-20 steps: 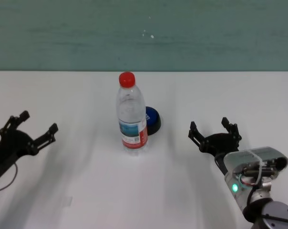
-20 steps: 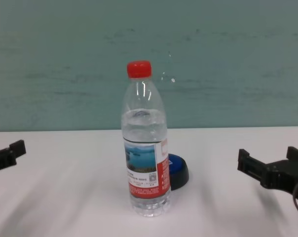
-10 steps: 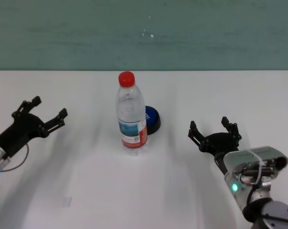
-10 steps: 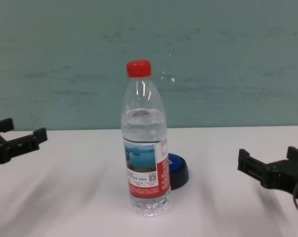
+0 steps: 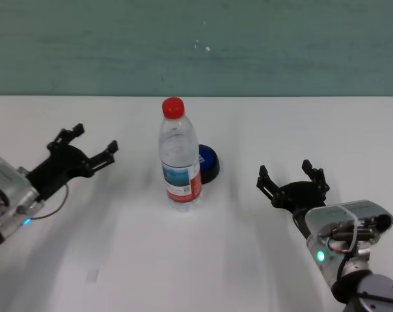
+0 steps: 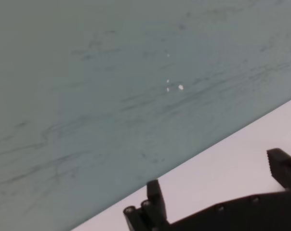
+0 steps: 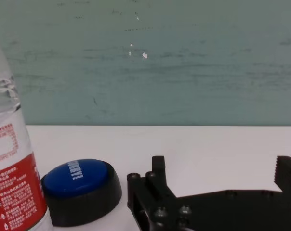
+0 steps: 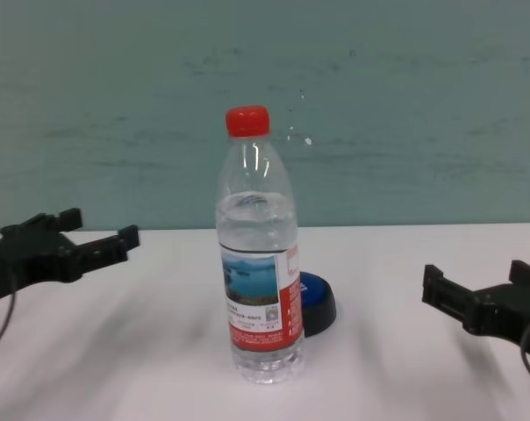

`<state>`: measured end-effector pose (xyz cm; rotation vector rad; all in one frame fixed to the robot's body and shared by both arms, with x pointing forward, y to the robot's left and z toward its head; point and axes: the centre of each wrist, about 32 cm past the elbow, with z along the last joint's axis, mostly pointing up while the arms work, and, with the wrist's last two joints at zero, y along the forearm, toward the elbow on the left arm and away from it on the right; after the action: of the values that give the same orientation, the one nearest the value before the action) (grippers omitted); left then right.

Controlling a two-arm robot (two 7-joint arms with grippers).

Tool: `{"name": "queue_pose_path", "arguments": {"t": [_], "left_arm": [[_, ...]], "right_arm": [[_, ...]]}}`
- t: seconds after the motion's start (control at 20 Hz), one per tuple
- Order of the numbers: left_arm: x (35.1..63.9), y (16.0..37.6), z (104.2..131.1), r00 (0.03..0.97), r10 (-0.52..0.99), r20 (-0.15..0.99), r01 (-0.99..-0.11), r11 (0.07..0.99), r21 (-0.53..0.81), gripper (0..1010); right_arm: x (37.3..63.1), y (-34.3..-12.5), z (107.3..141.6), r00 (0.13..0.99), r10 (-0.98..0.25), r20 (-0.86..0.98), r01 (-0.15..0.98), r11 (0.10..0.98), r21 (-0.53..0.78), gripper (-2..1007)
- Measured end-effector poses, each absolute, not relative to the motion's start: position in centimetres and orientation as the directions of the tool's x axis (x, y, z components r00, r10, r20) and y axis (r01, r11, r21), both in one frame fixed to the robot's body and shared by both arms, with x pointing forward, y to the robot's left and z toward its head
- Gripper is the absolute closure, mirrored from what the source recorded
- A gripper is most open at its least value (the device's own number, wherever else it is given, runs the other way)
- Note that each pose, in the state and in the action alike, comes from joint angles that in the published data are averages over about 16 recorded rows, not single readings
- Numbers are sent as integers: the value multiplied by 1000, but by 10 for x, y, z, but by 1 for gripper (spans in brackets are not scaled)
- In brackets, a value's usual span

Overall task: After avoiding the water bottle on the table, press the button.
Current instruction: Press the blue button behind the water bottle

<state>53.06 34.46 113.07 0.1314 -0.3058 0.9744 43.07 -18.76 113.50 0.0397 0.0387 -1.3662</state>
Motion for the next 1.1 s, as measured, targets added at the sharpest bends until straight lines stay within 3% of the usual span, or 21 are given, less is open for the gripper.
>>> {"name": "queue_pose_path", "arguments": {"t": [0.55, 1.1], "left_arm": [[554, 311, 1129, 549, 766, 333, -809, 587, -17, 10], [560, 292, 1124, 580, 741, 337, -789, 615, 5, 10]], "right_arm": [[431, -188, 1135, 203, -978, -51, 979, 203, 6, 1], [431, -188, 1135, 203, -978, -51, 979, 203, 6, 1]]}}
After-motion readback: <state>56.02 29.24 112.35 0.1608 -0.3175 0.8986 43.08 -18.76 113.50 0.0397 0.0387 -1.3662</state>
